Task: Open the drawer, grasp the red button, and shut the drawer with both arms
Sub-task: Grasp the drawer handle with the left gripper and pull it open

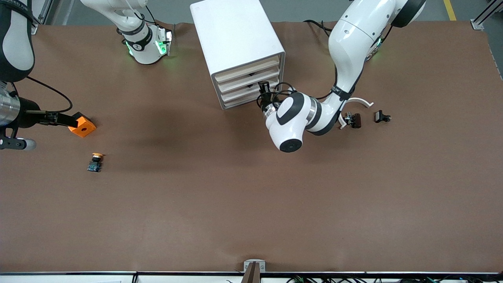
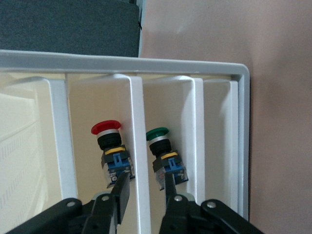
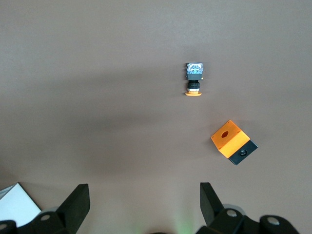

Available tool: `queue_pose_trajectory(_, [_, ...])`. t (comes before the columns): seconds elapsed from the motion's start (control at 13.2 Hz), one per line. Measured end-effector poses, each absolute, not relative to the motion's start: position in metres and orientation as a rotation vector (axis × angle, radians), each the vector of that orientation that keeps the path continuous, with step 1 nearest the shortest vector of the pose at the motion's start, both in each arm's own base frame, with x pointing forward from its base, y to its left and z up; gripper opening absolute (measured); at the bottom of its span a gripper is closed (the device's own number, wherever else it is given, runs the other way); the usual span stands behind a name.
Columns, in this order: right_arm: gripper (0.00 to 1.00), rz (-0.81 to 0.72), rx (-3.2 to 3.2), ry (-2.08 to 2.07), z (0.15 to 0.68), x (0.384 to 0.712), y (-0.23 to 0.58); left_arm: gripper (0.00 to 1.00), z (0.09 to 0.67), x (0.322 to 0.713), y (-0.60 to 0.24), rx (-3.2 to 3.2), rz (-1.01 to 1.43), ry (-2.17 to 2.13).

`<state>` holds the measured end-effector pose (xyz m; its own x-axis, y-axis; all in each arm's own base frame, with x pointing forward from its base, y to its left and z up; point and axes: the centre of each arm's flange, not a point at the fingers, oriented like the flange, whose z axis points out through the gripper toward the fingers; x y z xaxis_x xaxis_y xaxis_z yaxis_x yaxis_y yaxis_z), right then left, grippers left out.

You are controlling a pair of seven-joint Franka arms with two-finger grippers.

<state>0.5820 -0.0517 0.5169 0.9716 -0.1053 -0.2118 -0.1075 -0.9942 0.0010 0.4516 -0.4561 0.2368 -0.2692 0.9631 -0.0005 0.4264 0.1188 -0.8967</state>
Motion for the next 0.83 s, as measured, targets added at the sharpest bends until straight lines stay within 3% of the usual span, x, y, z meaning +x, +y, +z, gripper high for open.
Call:
queue_pose_trajectory(0.53, [1.00,0.335,-3.103,0.183,0.516,0.582,-0.057,0.36,0.232,0.426,-0.479,-1.382,1.078,-1.730])
queue_pose_trajectory(0.68, [1.00,0.335,-3.102,0.185,0.516,0.582,-0.058,0.34,0.226,0.420,-0.484,-1.382,1.071,-1.717])
queue_pose_trajectory(0.83, [1.00,0.336,-3.102,0.186,0.516,0.582,-0.058,0.26,0.220,0.415,-0.487,-1.378,1.065,-1.709])
